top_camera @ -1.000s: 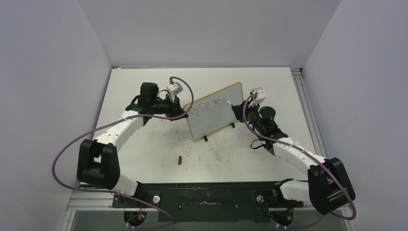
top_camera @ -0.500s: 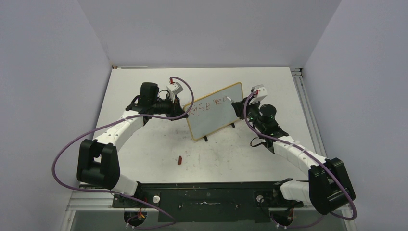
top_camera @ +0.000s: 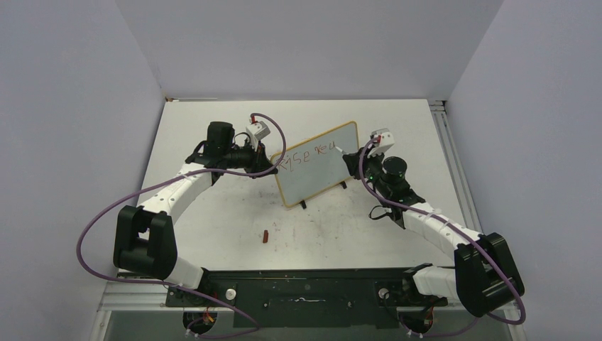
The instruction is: Write a sentence on the whiteboard
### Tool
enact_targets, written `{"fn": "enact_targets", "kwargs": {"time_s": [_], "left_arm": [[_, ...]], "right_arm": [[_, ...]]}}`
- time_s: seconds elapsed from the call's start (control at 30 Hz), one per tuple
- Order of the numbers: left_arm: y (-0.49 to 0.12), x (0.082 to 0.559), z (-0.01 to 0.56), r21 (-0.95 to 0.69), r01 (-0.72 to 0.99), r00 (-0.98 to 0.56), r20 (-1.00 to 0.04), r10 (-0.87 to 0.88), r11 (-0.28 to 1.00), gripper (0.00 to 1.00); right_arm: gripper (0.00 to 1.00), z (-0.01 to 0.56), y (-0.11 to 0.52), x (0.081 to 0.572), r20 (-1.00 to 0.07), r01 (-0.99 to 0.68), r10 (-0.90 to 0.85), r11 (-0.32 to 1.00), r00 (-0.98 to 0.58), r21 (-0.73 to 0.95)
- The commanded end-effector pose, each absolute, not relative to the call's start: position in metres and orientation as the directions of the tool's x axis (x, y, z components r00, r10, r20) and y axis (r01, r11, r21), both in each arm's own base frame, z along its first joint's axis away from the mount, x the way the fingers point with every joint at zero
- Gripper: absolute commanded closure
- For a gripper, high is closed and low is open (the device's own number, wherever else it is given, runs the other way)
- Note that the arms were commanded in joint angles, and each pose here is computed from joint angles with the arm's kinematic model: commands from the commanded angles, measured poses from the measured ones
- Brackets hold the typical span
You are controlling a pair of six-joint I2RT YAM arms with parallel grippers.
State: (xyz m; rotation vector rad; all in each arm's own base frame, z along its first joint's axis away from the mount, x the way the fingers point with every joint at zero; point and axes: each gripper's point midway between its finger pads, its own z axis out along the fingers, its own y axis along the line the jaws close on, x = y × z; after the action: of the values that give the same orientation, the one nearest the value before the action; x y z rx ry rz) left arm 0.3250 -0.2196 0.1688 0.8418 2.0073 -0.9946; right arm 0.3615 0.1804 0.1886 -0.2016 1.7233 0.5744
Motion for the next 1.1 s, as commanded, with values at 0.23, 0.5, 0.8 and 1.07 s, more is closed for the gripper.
{"fn": "enact_targets", "kwargs": {"time_s": [0.23, 0.5, 0.8, 1.07], "left_arm": [[-0.221, 0.325, 0.172, -0.334, 0.813, -0.491, -0.833, 0.255, 0.477, 1.0], [-0.221, 0.325, 0.173, -0.332, 0.814, -0.489, -0.835, 0.254, 0.477, 1.0], [-0.221, 0.325, 0.174, -0.332, 0.815, -0.488, -0.835, 0.254, 0.475, 1.0], [-0.221, 0.325, 0.173, -0.334, 0.815, -0.489, -0.834, 0.254, 0.474, 1.0]], "right_arm": [[0.95, 0.196, 0.168, 0.362, -0.959, -0.38, 0.209, 0.885, -0.193, 0.269], [0.95, 0.232, 0.163, 0.362, -0.965, -0.379, 0.237, 0.888, -0.11, 0.261], [0.95, 0.239, 0.164, 0.369, -0.967, -0.378, 0.24, 0.89, -0.09, 0.256], [0.95, 0.235, 0.168, 0.377, -0.966, -0.377, 0.24, 0.889, -0.097, 0.259]]}}
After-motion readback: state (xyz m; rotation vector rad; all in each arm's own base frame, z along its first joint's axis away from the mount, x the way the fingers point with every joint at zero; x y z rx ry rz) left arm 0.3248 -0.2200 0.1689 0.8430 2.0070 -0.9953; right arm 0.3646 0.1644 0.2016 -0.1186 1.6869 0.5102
